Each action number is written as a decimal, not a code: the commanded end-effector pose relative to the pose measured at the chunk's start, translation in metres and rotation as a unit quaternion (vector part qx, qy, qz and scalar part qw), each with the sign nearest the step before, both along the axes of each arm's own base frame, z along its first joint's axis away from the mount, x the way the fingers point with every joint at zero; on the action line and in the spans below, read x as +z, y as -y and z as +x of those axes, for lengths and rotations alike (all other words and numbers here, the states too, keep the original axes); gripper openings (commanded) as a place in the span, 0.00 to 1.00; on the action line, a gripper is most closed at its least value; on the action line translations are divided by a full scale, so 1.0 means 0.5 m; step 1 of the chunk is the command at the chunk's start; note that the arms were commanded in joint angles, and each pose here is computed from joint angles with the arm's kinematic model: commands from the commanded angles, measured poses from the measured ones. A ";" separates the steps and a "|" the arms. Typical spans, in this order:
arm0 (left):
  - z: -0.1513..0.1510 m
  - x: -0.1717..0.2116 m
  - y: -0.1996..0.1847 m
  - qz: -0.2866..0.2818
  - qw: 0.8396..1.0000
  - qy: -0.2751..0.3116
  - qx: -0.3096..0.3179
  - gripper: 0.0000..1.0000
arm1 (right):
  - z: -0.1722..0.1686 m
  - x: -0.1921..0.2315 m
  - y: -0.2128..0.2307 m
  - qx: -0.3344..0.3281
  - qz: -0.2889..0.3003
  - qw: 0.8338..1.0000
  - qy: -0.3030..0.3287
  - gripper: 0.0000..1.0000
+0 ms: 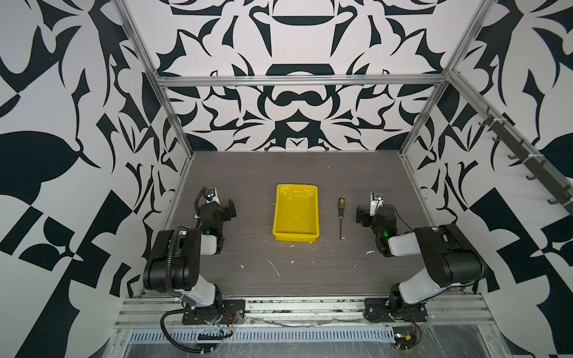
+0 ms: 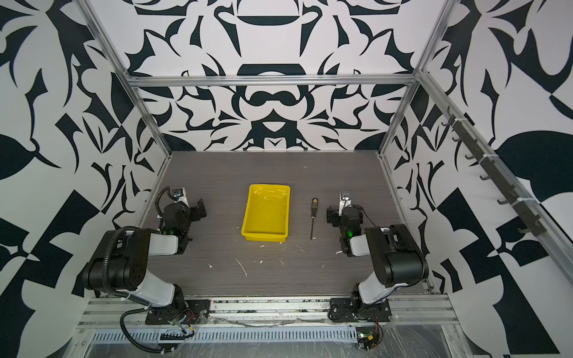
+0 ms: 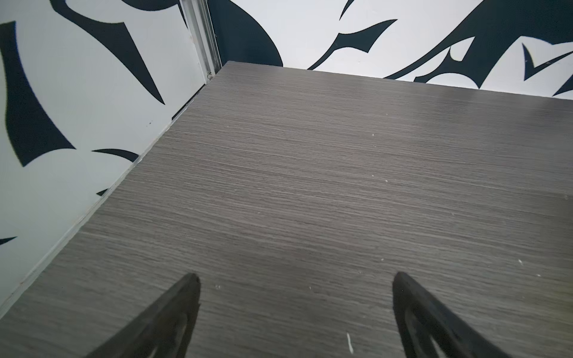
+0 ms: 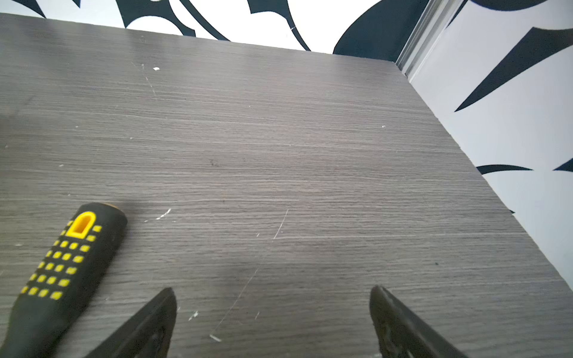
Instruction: Put the screwdriver in the bin
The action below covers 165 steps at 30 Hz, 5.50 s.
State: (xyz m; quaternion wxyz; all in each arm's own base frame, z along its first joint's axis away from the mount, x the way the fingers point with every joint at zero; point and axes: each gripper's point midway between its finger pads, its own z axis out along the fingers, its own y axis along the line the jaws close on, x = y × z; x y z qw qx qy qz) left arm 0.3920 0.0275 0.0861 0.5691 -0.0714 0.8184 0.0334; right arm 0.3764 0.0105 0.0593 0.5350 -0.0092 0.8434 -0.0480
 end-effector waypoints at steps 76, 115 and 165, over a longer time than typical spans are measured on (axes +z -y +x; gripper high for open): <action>-0.204 0.144 0.087 -0.165 0.978 -0.128 0.005 0.99 | -0.191 0.110 0.036 -0.225 0.073 0.966 -0.102 1.00; -0.297 0.057 -0.061 -0.212 0.933 -0.080 0.279 0.99 | -0.036 0.029 -0.189 0.020 0.149 0.971 -0.186 0.99; -0.276 0.038 -0.040 -0.212 0.936 -0.117 0.257 1.00 | -0.010 -0.070 -0.222 0.017 0.098 0.945 -0.312 0.26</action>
